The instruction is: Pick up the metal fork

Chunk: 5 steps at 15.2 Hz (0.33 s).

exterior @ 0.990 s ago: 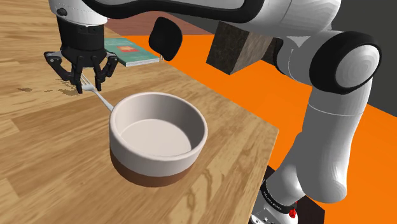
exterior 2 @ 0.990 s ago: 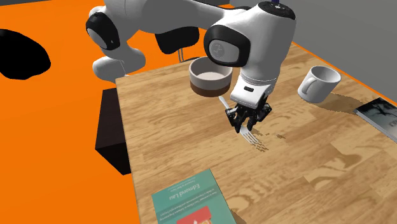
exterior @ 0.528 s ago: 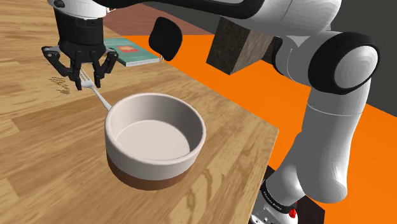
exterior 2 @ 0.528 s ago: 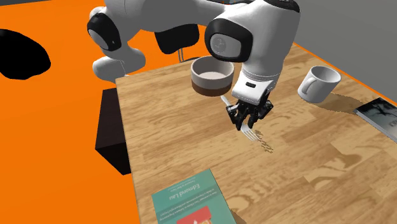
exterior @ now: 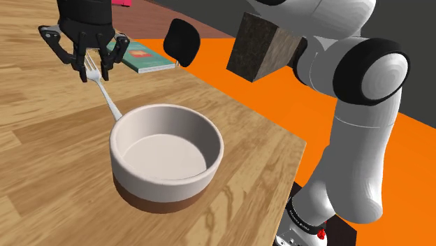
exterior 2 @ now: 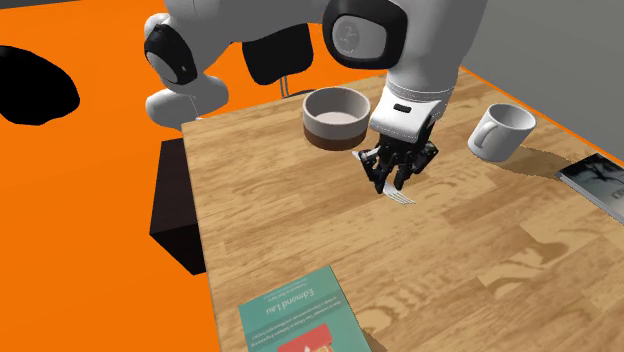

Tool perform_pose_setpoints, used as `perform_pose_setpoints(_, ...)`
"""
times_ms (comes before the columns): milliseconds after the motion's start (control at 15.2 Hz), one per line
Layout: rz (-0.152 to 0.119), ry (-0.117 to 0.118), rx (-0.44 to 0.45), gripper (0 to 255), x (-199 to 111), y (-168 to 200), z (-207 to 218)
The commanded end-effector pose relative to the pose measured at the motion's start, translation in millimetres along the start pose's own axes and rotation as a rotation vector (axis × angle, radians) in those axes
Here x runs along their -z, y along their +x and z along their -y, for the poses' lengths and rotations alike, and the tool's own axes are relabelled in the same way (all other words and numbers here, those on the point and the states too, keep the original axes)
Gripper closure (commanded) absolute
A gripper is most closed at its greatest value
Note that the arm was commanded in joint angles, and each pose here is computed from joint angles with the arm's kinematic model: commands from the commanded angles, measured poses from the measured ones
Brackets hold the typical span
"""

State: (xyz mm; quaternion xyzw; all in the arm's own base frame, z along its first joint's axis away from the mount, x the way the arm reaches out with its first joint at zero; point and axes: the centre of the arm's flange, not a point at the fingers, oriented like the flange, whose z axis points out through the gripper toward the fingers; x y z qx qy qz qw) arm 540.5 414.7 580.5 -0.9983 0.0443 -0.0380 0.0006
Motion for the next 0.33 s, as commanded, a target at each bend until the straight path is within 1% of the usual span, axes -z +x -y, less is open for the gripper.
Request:
perform_pose_setpoints(0, 0.001, 0.000, 0.000, 255, 10, 0, 0)
perform_pose_setpoints(132, 0.001, 0.000, 0.000, 255, 21, 1, 0)
perform_pose_setpoints(264, 0.001, 0.000, 0.000, 255, 22, 1, 0)
